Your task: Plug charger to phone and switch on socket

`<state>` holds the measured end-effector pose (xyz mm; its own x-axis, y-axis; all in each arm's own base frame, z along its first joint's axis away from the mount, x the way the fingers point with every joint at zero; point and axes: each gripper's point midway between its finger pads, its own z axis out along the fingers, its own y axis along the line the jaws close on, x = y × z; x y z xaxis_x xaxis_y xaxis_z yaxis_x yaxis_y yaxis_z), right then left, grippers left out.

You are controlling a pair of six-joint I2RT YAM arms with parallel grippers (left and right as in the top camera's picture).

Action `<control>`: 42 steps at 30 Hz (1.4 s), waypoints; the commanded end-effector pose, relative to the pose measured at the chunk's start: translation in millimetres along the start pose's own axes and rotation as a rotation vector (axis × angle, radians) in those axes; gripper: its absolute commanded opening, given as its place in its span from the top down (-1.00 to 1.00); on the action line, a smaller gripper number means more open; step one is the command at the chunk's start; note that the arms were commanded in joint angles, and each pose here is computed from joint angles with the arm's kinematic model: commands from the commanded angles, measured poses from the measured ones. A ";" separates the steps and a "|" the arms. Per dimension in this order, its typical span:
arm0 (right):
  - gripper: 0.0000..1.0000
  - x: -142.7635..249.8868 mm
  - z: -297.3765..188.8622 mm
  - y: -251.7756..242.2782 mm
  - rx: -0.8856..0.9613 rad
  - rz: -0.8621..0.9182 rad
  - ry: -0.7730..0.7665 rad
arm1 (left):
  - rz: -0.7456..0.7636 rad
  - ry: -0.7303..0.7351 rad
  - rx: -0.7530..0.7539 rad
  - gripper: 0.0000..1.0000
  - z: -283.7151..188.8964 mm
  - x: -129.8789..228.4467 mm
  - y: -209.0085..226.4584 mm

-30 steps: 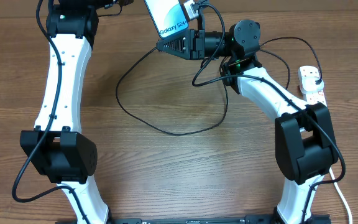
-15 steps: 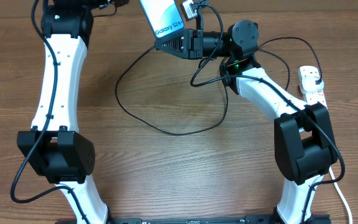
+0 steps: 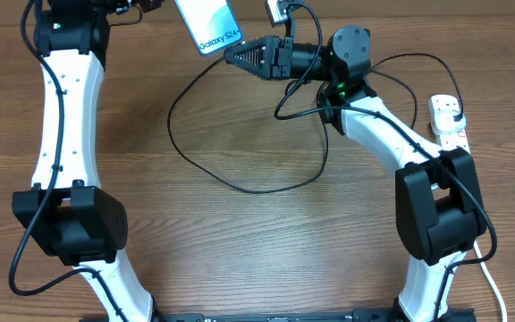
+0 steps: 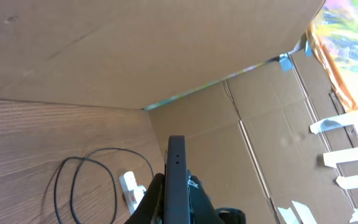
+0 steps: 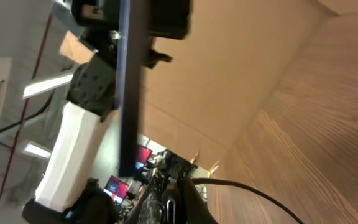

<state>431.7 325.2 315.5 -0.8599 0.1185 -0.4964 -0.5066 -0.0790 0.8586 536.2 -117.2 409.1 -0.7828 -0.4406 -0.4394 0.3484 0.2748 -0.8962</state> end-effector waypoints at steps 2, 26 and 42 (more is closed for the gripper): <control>0.92 -3.6 -1.4 -7.1 0.028 -0.033 -0.001 | -0.003 0.001 0.013 0.91 -11.7 -5.5 -2.0; 0.92 83.0 -127.8 -209.0 1.122 0.620 -0.211 | -0.003 -0.001 0.015 0.92 -24.4 -10.8 0.8; 0.92 174.7 -239.2 -202.4 1.754 0.810 -0.117 | 0.004 0.008 0.020 0.92 -23.7 -9.1 -0.2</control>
<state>373.5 144.0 28.7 -0.7834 0.6211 0.0221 0.6191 0.7769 0.1145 534.8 -91.7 409.7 -0.7809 -0.4482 -0.4350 0.3453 0.2705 -0.8987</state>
